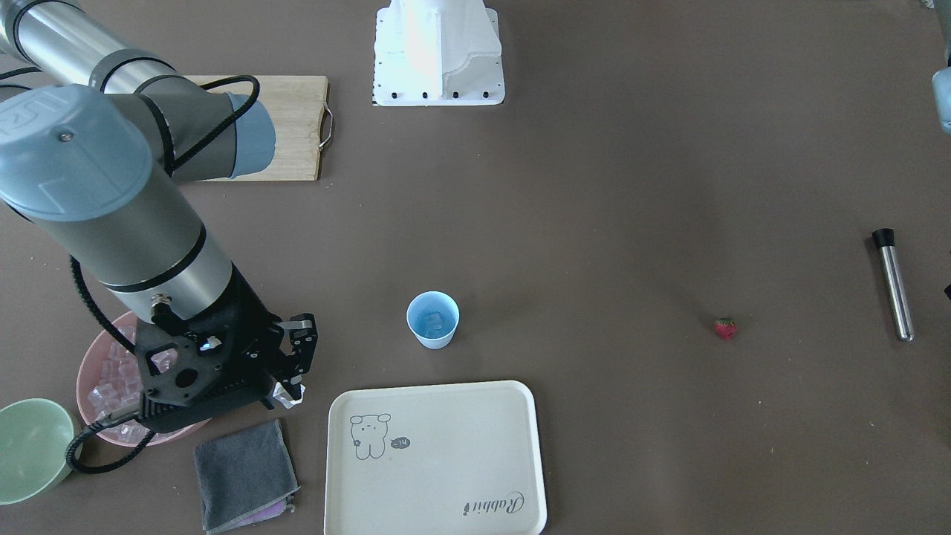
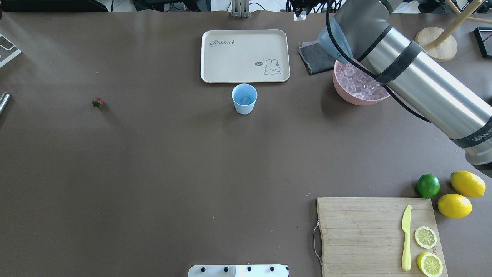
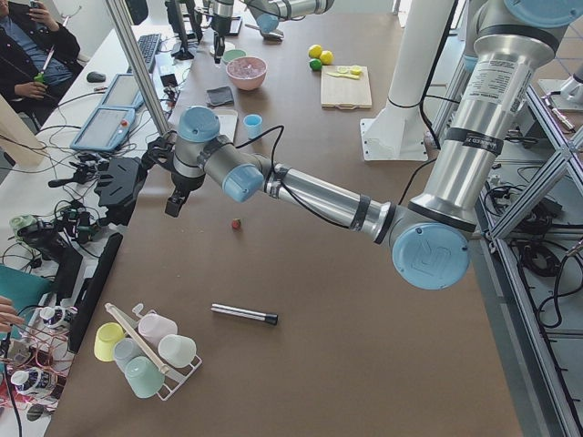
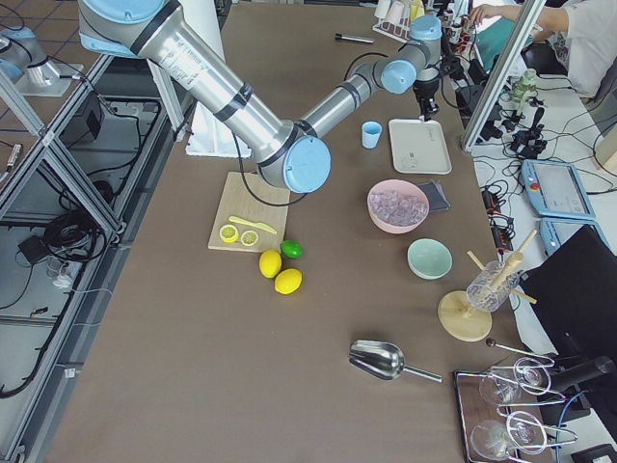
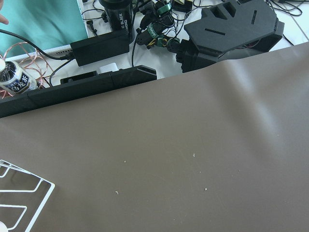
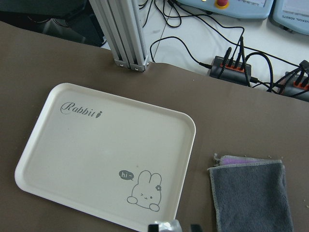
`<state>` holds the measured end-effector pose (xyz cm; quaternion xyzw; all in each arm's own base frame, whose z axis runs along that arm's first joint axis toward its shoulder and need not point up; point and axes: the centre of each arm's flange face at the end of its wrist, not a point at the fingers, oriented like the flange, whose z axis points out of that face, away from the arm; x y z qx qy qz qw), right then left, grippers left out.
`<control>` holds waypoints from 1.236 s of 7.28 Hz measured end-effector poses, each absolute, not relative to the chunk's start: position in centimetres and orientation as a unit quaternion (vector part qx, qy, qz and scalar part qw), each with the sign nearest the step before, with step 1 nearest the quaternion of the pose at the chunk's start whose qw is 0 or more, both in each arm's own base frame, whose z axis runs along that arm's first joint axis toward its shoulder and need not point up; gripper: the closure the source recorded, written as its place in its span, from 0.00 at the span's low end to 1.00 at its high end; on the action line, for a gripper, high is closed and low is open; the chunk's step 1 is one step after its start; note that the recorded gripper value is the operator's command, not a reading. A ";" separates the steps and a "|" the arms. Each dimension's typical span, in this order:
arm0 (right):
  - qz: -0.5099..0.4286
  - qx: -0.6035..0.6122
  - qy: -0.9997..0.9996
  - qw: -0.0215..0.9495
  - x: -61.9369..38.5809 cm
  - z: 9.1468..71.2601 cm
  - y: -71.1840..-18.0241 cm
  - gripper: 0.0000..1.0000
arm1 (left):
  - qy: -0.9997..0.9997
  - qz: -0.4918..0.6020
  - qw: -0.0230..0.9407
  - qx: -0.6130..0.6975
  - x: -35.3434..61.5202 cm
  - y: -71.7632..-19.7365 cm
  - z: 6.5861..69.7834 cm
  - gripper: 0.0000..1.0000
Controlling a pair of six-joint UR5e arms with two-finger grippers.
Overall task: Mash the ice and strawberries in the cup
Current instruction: 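Carry the ice cube with the right gripper over the light-blue cup, then lower the right gripper and release the ice cube into the cup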
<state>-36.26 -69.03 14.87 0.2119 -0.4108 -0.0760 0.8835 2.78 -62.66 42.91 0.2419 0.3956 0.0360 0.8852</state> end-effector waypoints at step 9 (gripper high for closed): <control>-0.113 0.250 -0.398 0.876 -53.1 14.2 -59.2 1.00 | 0.394 0.030 0.890 0.229 2.9 -62.9 44.6 0.02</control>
